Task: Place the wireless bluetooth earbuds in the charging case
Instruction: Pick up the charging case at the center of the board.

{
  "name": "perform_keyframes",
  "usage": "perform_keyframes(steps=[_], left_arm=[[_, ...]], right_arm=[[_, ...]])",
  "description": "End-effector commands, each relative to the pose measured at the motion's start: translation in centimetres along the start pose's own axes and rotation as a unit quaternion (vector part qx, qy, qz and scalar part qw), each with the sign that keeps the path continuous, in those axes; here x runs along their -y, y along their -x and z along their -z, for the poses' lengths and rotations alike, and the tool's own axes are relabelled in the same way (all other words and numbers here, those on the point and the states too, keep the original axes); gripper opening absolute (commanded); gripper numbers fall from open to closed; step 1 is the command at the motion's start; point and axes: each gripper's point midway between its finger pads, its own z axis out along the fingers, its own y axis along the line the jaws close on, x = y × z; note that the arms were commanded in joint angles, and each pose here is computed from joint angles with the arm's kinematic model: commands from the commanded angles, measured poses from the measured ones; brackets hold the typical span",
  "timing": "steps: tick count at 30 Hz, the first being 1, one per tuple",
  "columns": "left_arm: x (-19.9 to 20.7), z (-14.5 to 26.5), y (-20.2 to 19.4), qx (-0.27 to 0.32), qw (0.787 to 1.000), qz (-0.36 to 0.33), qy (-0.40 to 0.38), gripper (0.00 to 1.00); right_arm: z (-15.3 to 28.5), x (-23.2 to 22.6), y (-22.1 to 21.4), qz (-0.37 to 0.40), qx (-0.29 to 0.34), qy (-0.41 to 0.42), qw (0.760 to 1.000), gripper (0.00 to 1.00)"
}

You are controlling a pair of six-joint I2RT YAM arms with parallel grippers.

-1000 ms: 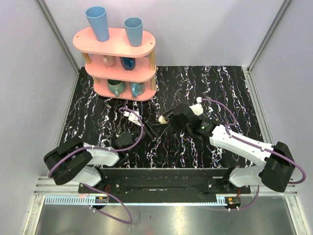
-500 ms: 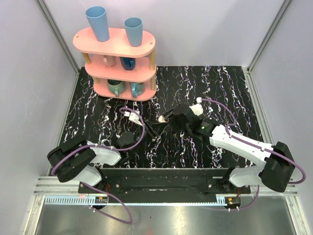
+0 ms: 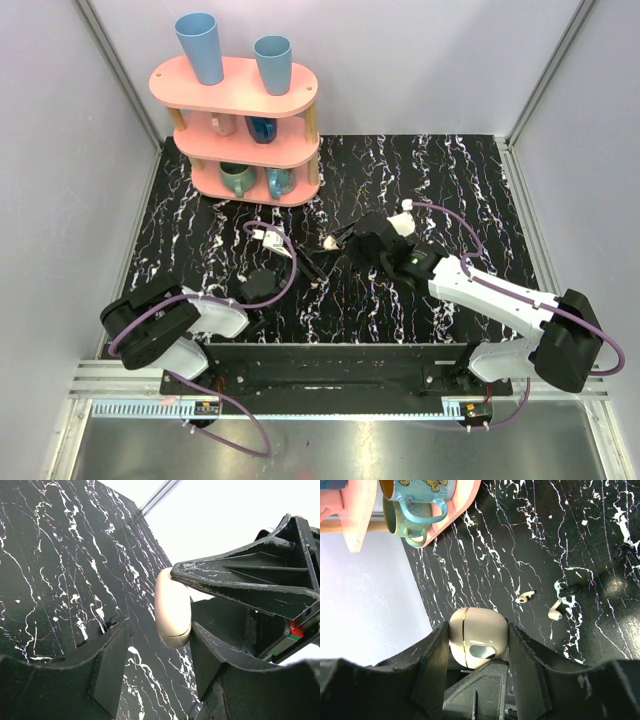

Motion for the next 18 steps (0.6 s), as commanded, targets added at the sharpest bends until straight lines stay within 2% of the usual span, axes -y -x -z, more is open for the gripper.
perform_keyframes(steps=[1,13,17,18], left_arm=[[3.5,0.1,5.0,0.106,0.992,0.030,-0.063,0.56],[4.2,-0.2,6.2,0.131,0.988,0.034,-0.073,0.56],[4.5,0.0,6.3,0.132,0.987,0.036,-0.081,0.60],[4.7,0.1,6.4,0.132,0.987,0.037,-0.084,0.65]], right_arm=[[0.7,-1.5,0.5,-0.019,0.004,0.026,0.999,0.34],[0.6,-1.5,0.6,-0.019,0.005,0.025,0.999,0.35],[0.7,-1.6,0.7,-0.020,0.006,0.028,0.999,0.36],[0.7,-1.6,0.7,-0.019,0.006,0.028,0.999,0.36]])
